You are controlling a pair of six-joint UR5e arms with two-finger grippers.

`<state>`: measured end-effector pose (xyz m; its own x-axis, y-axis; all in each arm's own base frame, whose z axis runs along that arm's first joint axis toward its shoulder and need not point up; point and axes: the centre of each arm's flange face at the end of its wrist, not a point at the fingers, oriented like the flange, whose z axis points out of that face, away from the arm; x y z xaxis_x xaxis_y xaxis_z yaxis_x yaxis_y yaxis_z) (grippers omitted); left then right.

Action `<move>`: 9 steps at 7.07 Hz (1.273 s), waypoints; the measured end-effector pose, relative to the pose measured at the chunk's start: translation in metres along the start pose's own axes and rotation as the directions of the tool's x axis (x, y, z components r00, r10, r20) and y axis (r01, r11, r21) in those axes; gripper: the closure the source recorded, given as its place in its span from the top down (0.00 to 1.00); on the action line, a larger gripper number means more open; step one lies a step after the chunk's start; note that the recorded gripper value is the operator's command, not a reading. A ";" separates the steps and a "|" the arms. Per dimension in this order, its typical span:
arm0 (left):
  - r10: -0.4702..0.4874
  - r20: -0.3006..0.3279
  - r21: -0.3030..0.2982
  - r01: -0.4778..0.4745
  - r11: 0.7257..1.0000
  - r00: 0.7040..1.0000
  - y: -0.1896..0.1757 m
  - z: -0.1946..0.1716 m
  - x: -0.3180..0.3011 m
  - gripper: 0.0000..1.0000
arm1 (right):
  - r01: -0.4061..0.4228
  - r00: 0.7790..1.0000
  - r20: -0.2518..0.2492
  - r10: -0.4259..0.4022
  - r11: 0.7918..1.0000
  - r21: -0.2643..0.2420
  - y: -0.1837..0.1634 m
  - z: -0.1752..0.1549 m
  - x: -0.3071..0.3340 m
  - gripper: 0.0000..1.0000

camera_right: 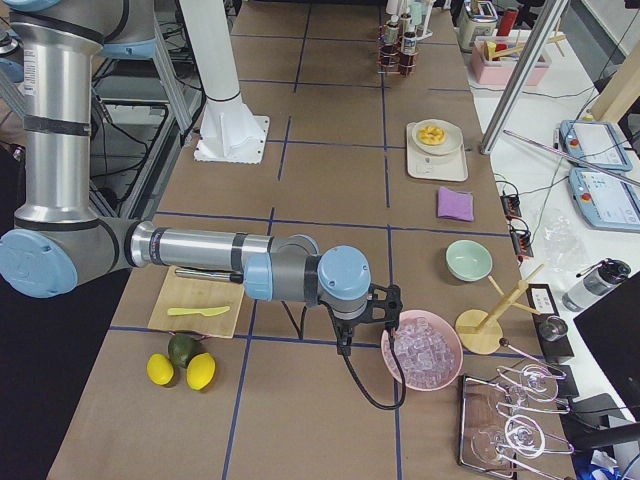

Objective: Place tea on tray

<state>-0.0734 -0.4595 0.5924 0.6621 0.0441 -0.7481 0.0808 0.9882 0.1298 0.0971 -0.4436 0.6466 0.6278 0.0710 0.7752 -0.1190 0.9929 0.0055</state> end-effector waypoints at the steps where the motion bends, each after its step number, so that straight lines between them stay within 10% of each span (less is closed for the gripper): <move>1: 0.015 -0.001 0.037 -0.015 0.999 1.000 -0.004 -0.017 0.022 1.00 | 0.008 1.000 0.003 -0.008 1.000 0.006 -0.001 -0.003 -0.004 1.00; 4: 0.050 -0.032 0.161 -0.045 0.986 0.998 -0.013 -0.043 0.078 1.00 | 0.032 0.999 0.004 -0.032 0.999 0.024 -0.013 -0.012 -0.017 1.00; 9: -0.002 -0.006 0.374 0.004 0.928 1.000 -0.021 0.013 0.161 1.00 | 0.039 0.999 0.007 -0.039 0.999 0.027 -0.012 -0.013 -0.020 1.00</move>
<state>0.0407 -0.4754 0.4779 0.6575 0.0431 -0.7523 0.3560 0.8621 0.3605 0.0961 -0.4560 0.6230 0.6262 0.0313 0.7790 -0.1153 0.9919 0.0528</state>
